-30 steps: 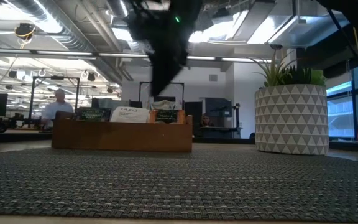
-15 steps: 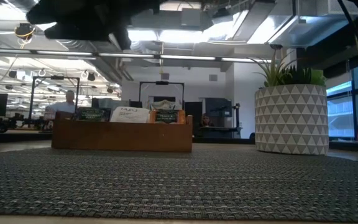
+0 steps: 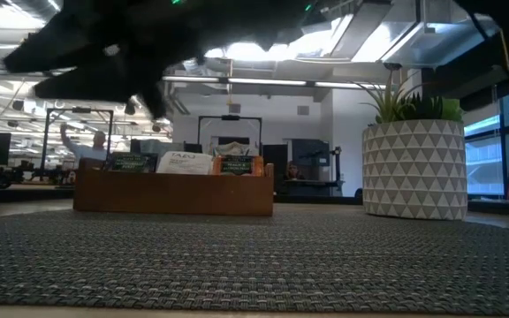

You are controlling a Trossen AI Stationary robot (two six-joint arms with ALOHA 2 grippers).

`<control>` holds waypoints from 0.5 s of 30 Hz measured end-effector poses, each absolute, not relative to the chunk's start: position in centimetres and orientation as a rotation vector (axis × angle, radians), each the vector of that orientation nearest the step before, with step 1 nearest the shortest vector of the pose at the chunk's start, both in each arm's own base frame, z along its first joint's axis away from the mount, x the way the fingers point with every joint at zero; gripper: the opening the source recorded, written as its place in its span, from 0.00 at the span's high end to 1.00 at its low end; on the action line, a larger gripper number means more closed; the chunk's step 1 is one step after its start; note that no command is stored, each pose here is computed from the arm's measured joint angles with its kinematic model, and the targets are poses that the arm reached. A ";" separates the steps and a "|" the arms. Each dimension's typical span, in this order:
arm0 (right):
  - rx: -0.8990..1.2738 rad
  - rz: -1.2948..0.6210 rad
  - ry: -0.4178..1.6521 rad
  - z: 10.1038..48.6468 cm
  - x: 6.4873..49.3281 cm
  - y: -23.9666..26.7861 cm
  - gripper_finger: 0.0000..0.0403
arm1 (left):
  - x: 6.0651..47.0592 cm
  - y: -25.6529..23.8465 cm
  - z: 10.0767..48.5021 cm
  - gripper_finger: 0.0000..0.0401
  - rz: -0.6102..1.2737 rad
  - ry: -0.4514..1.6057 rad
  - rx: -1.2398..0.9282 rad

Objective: Pick & Place Tea
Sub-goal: Put the orange tea bag to the right section of the wooden organizer

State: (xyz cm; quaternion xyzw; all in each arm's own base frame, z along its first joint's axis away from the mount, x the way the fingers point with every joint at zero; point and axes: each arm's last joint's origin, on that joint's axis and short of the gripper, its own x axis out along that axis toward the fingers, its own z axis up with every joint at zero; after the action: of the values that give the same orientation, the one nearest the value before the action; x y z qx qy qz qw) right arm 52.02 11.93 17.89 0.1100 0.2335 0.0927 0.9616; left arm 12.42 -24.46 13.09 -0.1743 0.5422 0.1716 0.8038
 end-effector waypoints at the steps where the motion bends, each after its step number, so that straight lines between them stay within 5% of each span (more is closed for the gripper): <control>1: 0.259 0.203 0.479 17.3 52.5 12.1 0.61 | 12.5 -24.4 13.1 0.97 0.368 1.153 -0.369; 15: 0.610 0.151 0.693 12.2 56.0 12.8 0.61 | 12.7 -24.2 12.9 0.97 0.385 1.085 -0.355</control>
State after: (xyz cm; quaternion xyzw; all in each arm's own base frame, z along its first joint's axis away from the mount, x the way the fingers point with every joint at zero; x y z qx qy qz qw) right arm 56.03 12.78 12.17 0.2942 0.3339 0.0727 0.8925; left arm 12.73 -24.22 12.95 -0.1671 0.5103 0.1810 0.8239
